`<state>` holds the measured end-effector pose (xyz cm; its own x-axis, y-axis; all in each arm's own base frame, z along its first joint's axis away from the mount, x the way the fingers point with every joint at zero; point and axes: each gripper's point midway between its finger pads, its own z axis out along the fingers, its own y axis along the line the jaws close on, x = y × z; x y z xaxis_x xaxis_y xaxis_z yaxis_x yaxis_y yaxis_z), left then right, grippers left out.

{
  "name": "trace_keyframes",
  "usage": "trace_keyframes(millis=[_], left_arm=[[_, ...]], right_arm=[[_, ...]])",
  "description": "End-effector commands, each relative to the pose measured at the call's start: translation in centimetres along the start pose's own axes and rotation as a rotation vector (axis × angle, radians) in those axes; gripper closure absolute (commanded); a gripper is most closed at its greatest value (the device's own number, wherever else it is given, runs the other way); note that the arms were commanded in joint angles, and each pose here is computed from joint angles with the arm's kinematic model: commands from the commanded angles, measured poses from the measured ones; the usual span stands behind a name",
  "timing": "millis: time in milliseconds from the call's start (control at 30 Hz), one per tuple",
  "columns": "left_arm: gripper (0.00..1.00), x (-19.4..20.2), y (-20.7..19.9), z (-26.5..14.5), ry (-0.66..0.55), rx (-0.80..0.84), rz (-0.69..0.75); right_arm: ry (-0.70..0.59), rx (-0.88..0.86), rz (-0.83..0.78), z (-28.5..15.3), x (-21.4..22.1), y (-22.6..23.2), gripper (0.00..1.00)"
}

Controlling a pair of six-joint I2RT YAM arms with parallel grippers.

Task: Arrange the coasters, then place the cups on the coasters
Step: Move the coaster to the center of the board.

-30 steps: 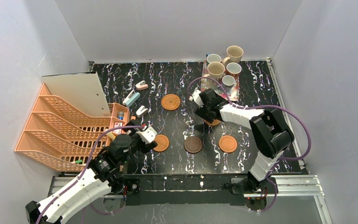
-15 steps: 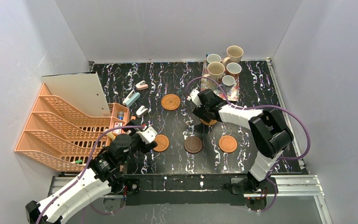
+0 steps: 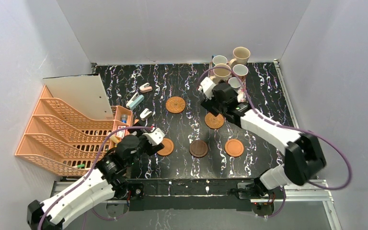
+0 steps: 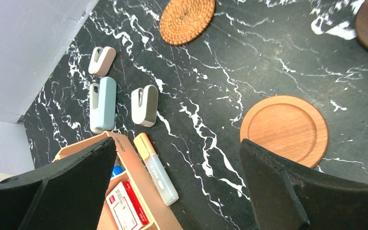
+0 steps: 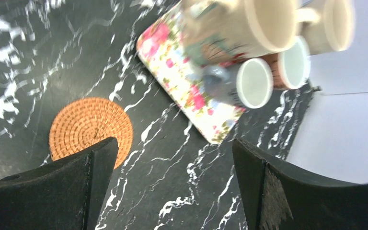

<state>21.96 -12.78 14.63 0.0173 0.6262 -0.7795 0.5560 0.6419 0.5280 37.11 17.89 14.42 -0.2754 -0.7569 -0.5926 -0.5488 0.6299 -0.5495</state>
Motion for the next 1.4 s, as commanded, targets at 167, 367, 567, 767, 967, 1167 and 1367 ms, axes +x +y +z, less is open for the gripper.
trace_keyframes(millis=[167,367,567,767,967,1167,1367], left_arm=[[0.02,-2.4,1.6,6.9,0.136,-0.078,0.077],[0.02,-5.6,2.6,11.9,0.162,-0.098,0.092],[0.02,-7.3,5.2,16.1,0.116,-0.091,-0.042],[0.02,-6.3,7.9,20.2,0.161,-0.129,-0.129],[0.02,-3.4,8.8,23.2,0.26,-0.171,-0.19],[0.02,-0.6,7.2,25.6,0.329,-0.149,-0.212],[0.02,1.9,5.5,27.0,0.409,-0.119,-0.221]], right_arm=[[-0.175,0.048,0.216,-6.9,-4.1,-3.7,0.02],[-0.162,-0.012,0.26,-6.8,-2.5,-1.7,0.02],[-0.165,-0.005,0.263,-6.8,-1.8,-1.4,0.02],[-0.152,0.061,0.244,-6.5,-1.0,-2.2,0.02],[-0.169,0.089,0.227,-6.4,-0.9,-2.5,0.02],[-0.185,0.068,0.22,-6.4,-0.9,-2.0,0.02],[-0.164,0.066,0.208,-5.8,-0.4,-1.7,0.02]])
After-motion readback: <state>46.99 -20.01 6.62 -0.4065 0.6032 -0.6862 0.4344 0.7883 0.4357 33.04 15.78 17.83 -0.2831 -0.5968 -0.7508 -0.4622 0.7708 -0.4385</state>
